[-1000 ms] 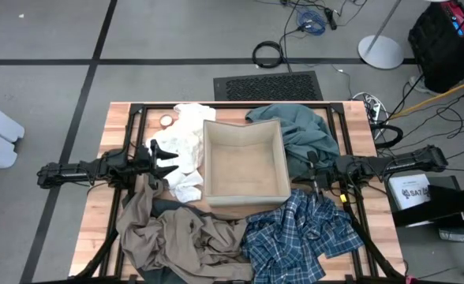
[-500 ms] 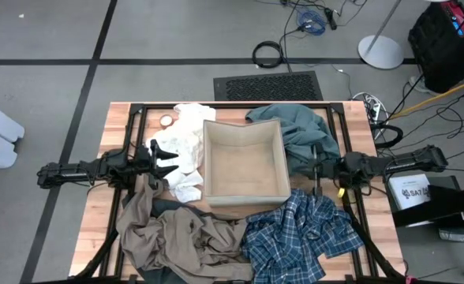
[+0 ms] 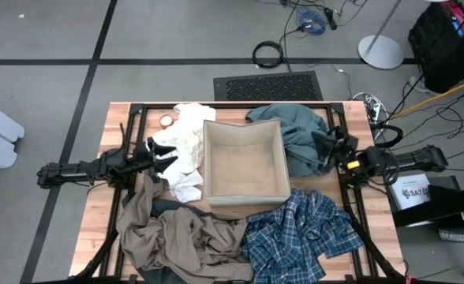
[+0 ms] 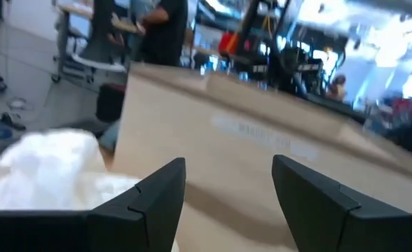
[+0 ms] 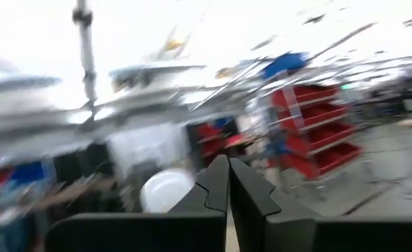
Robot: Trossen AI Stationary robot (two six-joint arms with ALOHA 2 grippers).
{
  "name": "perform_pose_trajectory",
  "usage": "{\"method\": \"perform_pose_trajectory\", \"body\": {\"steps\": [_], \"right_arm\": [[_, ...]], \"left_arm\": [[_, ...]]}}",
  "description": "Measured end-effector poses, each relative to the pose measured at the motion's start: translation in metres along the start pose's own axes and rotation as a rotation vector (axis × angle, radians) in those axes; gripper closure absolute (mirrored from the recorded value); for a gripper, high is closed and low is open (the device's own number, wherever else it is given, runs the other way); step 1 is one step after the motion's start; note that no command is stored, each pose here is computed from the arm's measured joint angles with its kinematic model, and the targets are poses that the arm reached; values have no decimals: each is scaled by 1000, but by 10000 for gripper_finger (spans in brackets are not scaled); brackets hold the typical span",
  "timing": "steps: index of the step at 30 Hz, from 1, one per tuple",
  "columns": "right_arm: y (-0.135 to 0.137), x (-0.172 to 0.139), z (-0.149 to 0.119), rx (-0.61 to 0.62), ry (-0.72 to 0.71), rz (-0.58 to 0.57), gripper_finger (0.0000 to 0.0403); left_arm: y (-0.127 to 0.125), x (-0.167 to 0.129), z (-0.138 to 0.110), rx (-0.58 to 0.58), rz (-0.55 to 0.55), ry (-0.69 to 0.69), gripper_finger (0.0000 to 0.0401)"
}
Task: Sort clothes
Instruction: Put the white sock into the white laundry bin
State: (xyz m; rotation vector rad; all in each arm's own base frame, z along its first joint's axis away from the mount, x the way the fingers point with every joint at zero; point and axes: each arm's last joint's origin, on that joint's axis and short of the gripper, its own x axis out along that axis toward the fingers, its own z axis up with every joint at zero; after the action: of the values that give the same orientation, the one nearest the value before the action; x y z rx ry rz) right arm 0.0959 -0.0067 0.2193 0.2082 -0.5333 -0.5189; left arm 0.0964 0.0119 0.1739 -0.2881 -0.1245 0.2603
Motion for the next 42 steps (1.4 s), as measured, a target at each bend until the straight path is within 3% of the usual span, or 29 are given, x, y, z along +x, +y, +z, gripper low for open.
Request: {"method": "perform_pose_trajectory", "body": {"steps": [6, 12, 16, 21, 25, 29, 34, 38, 42], "right_arm": [[-2, 0, 3, 29, -28, -83, 403], [1, 0, 4, 70, -31, 39, 403], [7, 5, 18, 91, -69, 118, 403], [18, 15, 45, -1, -92, 203, 403], [26, 27, 58, -118, 24, 196, 403], [34, 39, 70, -185, 155, 186, 403], [44, 60, 82, -259, 249, 143, 391], [53, 75, 86, -348, 328, 139, 358], [60, 85, 80, -421, 397, 147, 312]], "left_arm": [[1, 0, 8, -11, 72, -95, 177], [0, -2, 16, 34, 129, -92, 177], [-4, -7, 43, 110, 221, -89, 177], [-14, -16, 87, 205, 261, -106, 177], [-21, -23, 120, 214, 278, -130, 177], [-30, -22, 148, 308, 259, -97, 177], [-44, -6, 181, 399, 270, 59, 177], [-54, 16, 193, 429, 257, 350, 177], [-62, 41, 187, 391, 186, 677, 177]]}}
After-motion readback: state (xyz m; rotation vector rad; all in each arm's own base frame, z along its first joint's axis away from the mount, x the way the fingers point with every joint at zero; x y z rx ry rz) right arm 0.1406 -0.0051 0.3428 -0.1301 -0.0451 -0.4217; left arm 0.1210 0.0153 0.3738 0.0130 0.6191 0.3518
